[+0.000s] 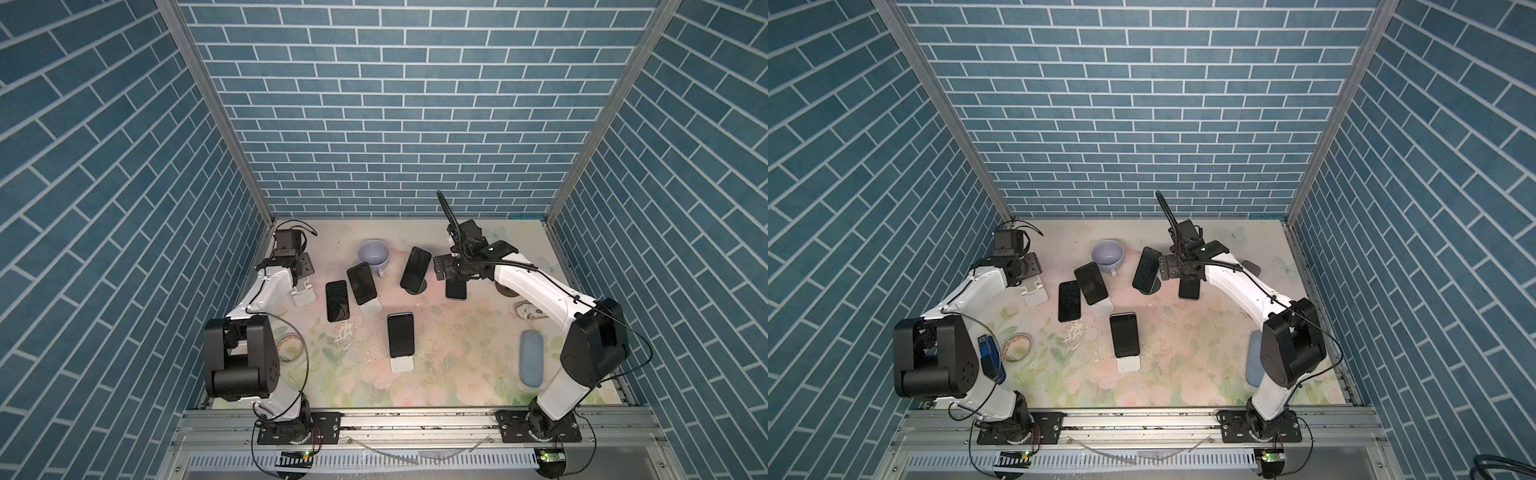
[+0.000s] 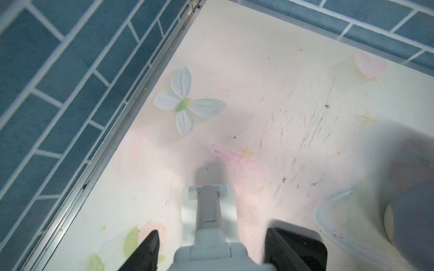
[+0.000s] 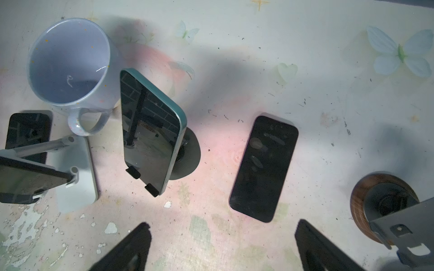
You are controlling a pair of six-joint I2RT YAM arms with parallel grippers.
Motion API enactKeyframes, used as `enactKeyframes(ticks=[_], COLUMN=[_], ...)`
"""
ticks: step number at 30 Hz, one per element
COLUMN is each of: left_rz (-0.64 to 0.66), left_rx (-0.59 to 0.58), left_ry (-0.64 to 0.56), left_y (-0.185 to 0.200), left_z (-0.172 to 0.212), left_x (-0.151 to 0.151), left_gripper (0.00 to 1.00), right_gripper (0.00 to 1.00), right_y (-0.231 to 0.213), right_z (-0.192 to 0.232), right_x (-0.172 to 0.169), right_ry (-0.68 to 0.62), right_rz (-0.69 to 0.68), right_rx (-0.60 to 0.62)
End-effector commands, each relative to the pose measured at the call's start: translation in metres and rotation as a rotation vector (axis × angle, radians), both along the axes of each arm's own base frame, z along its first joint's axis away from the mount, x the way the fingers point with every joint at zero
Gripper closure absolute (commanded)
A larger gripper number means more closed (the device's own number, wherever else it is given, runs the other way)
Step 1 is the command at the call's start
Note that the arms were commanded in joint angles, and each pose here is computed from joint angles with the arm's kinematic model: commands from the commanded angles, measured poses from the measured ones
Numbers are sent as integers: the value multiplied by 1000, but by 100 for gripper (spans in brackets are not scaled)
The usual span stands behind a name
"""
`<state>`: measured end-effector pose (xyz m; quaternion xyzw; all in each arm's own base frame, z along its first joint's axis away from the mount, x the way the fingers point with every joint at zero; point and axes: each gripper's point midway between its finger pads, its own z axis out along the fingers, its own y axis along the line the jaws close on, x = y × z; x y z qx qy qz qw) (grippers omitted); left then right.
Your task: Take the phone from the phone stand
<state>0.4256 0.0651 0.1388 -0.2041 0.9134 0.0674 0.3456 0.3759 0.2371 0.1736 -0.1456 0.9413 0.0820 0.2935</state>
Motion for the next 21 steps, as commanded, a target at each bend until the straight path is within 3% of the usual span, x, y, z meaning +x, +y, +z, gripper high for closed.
enactKeyframes(ticks=[1, 8, 14, 21], left_rz=[-52, -96, -155, -306], left_rx=[19, 33, -24, -43], left_ry=[-111, -134, -143, -144], left_y=[-2, -3, -17, -50], left_z=[26, 25, 12, 3], left_x=[34, 72, 95, 115], left_gripper=[38, 39, 39, 38], right_gripper=[3, 3, 3, 3], right_y=[1, 4, 6, 10], right_z=[-1, -3, -8, -12], right_x=[3, 4, 5, 9], right_ry=[1, 9, 24, 38], right_rz=[8, 9, 8, 10], right_rx=[-22, -17, -17, -17])
